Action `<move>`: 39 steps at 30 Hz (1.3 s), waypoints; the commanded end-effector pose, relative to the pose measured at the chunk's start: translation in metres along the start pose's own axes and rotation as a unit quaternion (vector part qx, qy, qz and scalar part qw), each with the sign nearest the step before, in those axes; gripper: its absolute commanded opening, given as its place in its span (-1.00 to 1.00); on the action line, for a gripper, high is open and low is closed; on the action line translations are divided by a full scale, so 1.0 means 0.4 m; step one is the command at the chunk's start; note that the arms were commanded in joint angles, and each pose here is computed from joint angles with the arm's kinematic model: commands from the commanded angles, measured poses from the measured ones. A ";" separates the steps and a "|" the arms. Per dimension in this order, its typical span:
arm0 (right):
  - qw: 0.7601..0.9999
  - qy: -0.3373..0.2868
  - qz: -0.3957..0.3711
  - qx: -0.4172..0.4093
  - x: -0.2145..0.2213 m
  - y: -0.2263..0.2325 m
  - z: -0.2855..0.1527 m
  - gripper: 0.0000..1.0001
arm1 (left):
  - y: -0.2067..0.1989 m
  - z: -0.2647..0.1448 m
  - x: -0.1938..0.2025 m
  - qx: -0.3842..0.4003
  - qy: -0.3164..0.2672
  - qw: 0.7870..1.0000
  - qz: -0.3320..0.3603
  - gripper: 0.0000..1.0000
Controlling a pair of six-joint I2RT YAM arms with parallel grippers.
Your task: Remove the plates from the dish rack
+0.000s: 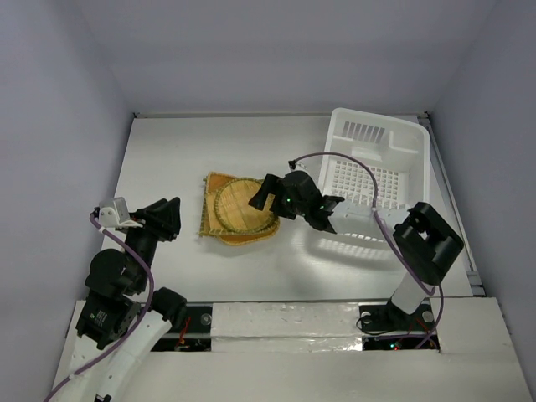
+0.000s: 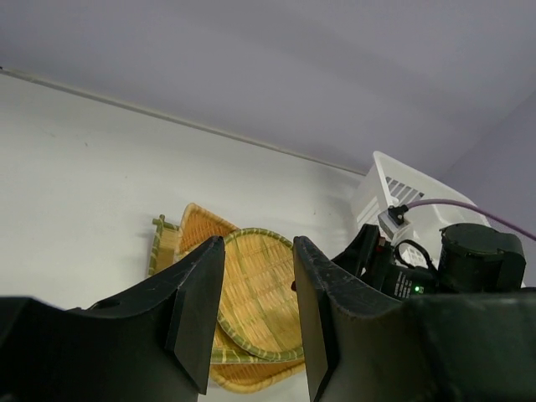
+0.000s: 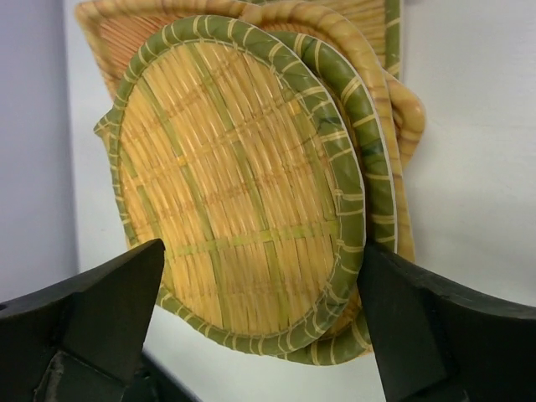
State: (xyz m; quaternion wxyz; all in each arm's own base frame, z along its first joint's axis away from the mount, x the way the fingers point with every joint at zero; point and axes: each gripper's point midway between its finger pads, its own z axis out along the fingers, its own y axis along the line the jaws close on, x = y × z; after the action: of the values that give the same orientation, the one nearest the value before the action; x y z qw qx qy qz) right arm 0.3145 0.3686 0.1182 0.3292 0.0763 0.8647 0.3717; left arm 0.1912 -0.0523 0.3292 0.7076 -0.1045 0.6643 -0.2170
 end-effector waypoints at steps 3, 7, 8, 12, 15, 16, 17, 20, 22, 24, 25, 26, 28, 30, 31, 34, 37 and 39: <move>0.991 -0.060 -0.081 0.082 -0.056 0.014 -0.061 1.00 | -0.005 0.000 -0.023 0.003 -0.020 1.000 -0.010 -0.30; 0.985 -0.081 -0.113 0.100 -0.088 0.039 -0.088 1.00 | -0.005 0.000 -0.022 0.003 -0.019 1.000 -0.010 -0.08; 0.984 -0.081 -0.118 0.103 -0.093 0.041 -0.092 1.00 | -0.006 0.000 -0.022 0.004 -0.020 1.000 -0.011 -0.04; 0.981 -0.092 -0.138 0.102 -0.125 0.071 -0.094 1.00 | -0.007 0.001 -0.021 0.005 -0.019 1.000 -0.010 0.09; 0.978 -0.094 -0.148 0.115 -0.142 0.082 -0.081 1.00 | -0.007 0.001 -0.020 0.004 -0.018 1.000 -0.009 0.11; 0.977 -0.101 -0.148 0.113 -0.159 0.102 -0.081 1.00 | -0.007 0.001 -0.020 0.004 -0.018 1.000 -0.009 0.13; 0.976 -0.100 -0.151 0.119 -0.162 0.101 -0.082 1.00 | -0.007 0.002 -0.019 0.005 -0.017 1.000 -0.009 0.13; 0.973 -0.120 -0.155 0.119 -0.198 0.128 -0.099 0.87 | -0.007 0.003 -0.019 0.005 -0.017 1.000 -0.009 0.16; 0.972 -0.139 -0.159 0.106 -0.223 0.161 -0.137 0.09 | -0.008 0.004 -0.018 0.005 -0.015 1.000 -0.009 0.19; 0.969 -0.160 -0.164 0.094 -0.246 0.189 -0.180 -0.74 | -0.009 0.001 -0.022 0.006 -0.018 1.000 -0.009 0.22; 0.966 -0.187 -0.158 0.078 -0.285 0.218 -0.240 -1.00 | -0.009 0.001 -0.023 0.007 -0.019 1.000 -0.009 0.26; 0.965 -0.203 -0.155 0.066 -0.305 0.233 -0.273 -1.00 | -0.012 -0.001 -0.025 0.011 -0.021 1.000 -0.010 0.29; 0.958 -0.232 -0.158 0.066 -0.332 0.223 -0.340 -1.00 | -0.017 -0.007 -0.032 0.018 -0.026 0.999 -0.010 0.40; 0.946 -0.283 -0.146 0.064 -0.381 0.211 -0.462 -1.00 | -0.021 -0.013 -0.038 0.022 -0.028 0.999 -0.013 0.48; 0.941 -0.299 -0.143 0.065 -0.396 0.202 -0.504 -0.97 | -0.021 -0.013 -0.039 0.023 -0.029 0.999 -0.014 0.58; 0.923 -0.356 -0.127 0.070 -0.432 0.149 -0.658 -0.30 | -0.022 -0.015 -0.052 0.021 -0.035 0.999 -0.016 0.68; 0.901 -0.413 -0.091 0.098 -0.463 0.069 -0.807 0.70 | -0.021 -0.015 -0.070 0.014 -0.041 0.999 -0.017 0.75; 0.893 -0.427 -0.071 0.126 -0.455 0.003 -0.858 0.87 | -0.025 -0.020 -0.093 0.012 -0.046 0.999 -0.011 0.78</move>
State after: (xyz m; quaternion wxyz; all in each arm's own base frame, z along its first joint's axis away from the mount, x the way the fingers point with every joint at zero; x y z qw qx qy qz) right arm 0.2442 0.1431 0.4146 0.6726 0.1571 0.6757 0.2576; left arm 0.1862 -0.0509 0.3341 0.7123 -0.1056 0.6566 -0.2244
